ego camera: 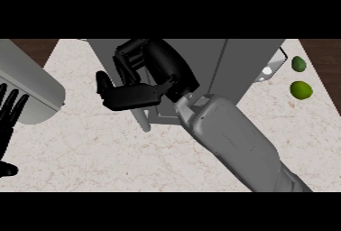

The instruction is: Pick up the wine, place it into the cabinet and close the cabinet

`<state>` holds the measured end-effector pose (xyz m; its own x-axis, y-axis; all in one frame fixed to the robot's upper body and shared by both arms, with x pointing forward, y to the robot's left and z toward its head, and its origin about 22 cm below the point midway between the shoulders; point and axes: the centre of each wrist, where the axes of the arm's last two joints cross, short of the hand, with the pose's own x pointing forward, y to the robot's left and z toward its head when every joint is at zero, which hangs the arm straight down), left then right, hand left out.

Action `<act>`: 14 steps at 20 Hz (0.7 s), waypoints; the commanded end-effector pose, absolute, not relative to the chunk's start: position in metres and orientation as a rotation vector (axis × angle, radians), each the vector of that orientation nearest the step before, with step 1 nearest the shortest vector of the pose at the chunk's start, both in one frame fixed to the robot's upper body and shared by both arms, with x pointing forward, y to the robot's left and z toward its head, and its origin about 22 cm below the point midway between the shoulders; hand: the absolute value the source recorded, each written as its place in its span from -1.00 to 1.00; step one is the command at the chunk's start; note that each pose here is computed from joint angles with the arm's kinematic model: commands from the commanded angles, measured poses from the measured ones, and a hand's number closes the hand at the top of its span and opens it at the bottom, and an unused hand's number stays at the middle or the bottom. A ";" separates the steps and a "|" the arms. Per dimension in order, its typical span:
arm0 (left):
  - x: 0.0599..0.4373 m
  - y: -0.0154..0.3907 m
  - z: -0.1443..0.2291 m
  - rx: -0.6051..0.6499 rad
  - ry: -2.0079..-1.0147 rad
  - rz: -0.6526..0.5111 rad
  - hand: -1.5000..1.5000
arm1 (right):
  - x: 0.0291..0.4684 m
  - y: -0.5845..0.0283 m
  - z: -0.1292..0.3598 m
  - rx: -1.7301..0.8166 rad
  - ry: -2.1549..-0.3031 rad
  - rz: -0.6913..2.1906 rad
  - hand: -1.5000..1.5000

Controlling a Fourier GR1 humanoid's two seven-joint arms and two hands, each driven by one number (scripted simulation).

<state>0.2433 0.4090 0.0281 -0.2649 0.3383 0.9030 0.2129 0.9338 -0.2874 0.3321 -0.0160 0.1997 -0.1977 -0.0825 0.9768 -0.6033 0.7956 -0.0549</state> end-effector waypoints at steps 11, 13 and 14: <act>0.244 0.413 0.029 -0.418 -1.849 0.119 -1.00 | 0.390 -0.082 0.168 0.363 -1.745 0.466 1.00; 0.238 0.419 0.031 -0.442 -1.831 0.087 -1.00 | 0.387 -0.069 0.172 0.371 -1.733 0.470 1.00; 0.252 0.401 0.030 -0.461 -1.845 0.101 -1.00 | 0.393 -0.071 0.183 0.378 -1.762 0.482 1.00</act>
<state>0.2452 0.4107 0.0304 -0.2527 0.3470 0.9032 0.2429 0.9263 -0.2880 0.3537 -0.0279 0.1858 -0.2710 -0.0766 0.9595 -0.6527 0.7473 -0.1247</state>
